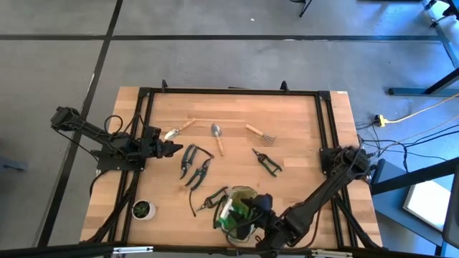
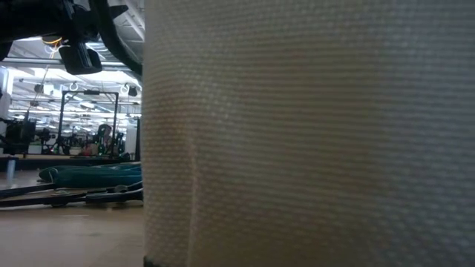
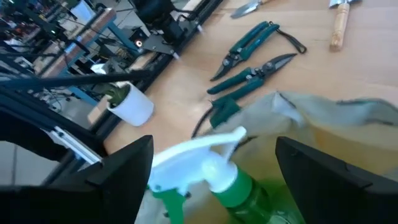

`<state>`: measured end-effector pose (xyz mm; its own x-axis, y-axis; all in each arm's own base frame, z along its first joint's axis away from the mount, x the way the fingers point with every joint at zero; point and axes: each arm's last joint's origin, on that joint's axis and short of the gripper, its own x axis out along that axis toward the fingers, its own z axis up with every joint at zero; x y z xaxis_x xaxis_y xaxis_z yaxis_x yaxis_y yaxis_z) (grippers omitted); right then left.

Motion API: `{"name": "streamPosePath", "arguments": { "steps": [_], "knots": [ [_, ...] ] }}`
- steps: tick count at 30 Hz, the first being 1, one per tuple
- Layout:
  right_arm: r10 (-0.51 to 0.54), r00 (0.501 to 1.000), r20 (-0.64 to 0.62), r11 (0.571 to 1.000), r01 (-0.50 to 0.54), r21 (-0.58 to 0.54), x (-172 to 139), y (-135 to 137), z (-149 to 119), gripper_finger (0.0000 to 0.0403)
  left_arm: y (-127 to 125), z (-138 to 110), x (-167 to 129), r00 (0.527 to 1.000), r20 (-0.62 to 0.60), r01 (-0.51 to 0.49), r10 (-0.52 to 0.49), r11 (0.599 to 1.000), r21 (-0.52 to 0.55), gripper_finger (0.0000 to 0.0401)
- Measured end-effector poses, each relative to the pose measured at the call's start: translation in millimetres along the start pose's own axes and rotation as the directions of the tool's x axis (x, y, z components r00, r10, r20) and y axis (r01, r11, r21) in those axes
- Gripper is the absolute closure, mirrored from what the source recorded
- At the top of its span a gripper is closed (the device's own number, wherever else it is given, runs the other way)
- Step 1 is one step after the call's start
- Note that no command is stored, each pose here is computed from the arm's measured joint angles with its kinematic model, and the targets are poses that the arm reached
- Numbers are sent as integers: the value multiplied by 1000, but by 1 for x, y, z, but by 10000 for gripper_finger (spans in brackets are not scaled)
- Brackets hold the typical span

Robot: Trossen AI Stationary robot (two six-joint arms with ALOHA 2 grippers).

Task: Pick & Place Garden tools in Gardening bag
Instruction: Put the left green spray bottle into the gardening bag

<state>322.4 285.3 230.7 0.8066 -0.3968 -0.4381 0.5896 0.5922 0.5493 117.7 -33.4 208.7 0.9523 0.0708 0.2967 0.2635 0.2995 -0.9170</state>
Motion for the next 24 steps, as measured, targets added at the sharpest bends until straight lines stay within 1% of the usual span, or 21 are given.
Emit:
{"name": "streamPosePath", "arguments": {
  "steps": [3,7,11,14,16,18,20,22,24],
  "knots": [
    [21,1000,-6,1000,-21,9,-7,4,11,63,0,0,0,1000,0,1,-1,1000,7,283],
    [80,996,-32,996,-79,33,-17,13,25,63,0,0,0,1000,1,0,0,1000,8,283],
    [152,982,-108,987,-146,67,-23,23,41,63,-1,0,0,1000,4,7,-7,1000,-3,283],
    [213,967,-140,971,-193,141,-24,30,52,63,-1,1,0,1000,6,10,-10,1000,-23,283],
    [257,954,-154,954,-225,197,-23,34,59,63,-1,1,0,1000,16,6,-6,1000,-1,283],
    [296,941,-166,934,-249,256,-23,38,66,63,0,3,0,998,60,-16,14,999,31,283],
    [326,928,-180,901,-247,358,-20,41,72,63,1,6,0,991,126,-45,40,998,32,283],
    [346,913,-217,873,-228,431,-15,42,78,63,-1,9,0,978,204,-42,49,998,-40,283],
    [366,892,-266,848,-202,490,-11,42,83,64,-2,12,0,965,256,-27,49,996,-88,283]
  ]
}}
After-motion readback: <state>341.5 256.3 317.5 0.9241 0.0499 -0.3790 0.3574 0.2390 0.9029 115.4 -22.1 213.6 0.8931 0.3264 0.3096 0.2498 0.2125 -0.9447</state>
